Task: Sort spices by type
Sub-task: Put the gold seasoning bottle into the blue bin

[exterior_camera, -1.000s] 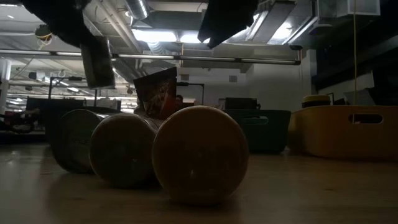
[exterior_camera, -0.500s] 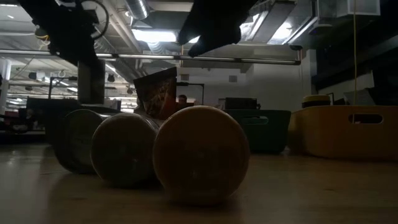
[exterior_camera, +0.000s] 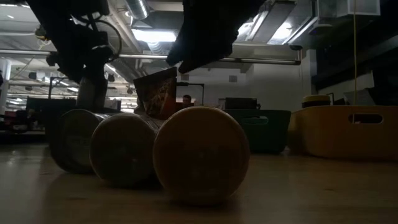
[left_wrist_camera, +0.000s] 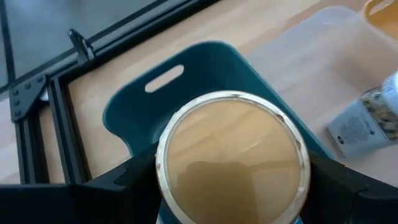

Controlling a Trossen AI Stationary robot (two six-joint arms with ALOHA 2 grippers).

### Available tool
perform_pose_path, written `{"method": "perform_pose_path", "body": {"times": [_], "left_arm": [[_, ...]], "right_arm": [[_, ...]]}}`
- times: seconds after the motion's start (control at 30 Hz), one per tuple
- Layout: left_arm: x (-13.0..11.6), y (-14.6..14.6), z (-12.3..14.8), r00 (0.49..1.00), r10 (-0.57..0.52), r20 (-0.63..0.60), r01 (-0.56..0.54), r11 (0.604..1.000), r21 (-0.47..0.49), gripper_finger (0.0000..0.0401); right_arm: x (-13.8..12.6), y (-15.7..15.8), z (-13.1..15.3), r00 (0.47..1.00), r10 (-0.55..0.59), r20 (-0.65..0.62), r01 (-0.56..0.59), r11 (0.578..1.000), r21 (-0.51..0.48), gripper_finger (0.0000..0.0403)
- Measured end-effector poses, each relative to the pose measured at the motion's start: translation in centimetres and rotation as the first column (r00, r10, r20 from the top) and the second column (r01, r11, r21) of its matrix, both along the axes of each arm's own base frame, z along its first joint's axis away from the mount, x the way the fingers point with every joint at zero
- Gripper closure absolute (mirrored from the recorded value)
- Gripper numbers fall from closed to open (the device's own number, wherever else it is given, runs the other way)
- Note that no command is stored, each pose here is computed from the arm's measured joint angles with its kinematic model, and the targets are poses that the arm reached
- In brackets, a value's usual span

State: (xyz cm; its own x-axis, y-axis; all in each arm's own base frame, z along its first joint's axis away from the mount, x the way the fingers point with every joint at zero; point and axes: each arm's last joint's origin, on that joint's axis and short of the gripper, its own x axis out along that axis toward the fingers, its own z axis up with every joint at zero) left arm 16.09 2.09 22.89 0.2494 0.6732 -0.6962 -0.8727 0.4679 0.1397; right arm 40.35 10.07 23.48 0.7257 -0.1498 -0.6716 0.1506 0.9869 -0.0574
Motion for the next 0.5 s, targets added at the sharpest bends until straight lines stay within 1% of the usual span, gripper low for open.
{"method": "perform_pose_path", "body": {"times": [0.1,0.23,0.5], "left_arm": [[0.7,0.0,-0.7,1.0,0.022,-0.02,-0.022,1.0,-0.011,0.0132],[1.7,-0.1,-1.5,1.0,0.013,-0.027,-0.015,0.999,-0.052,0.0132],[3.0,-0.1,-2.7,0.998,0.009,-0.057,-0.012,0.998,-0.056,0.0132]], "right_arm": [[0.2,0.0,0.0,1.0,0.0,0.009,0.0,1.0,0.003,0.0116],[0.2,0.0,-0.2,1.0,0.022,-0.002,-0.022,1.0,-0.022,0.0116],[0.2,0.0,-0.2,0.999,0.034,-0.006,-0.034,0.999,-0.038,0.0116]]}}
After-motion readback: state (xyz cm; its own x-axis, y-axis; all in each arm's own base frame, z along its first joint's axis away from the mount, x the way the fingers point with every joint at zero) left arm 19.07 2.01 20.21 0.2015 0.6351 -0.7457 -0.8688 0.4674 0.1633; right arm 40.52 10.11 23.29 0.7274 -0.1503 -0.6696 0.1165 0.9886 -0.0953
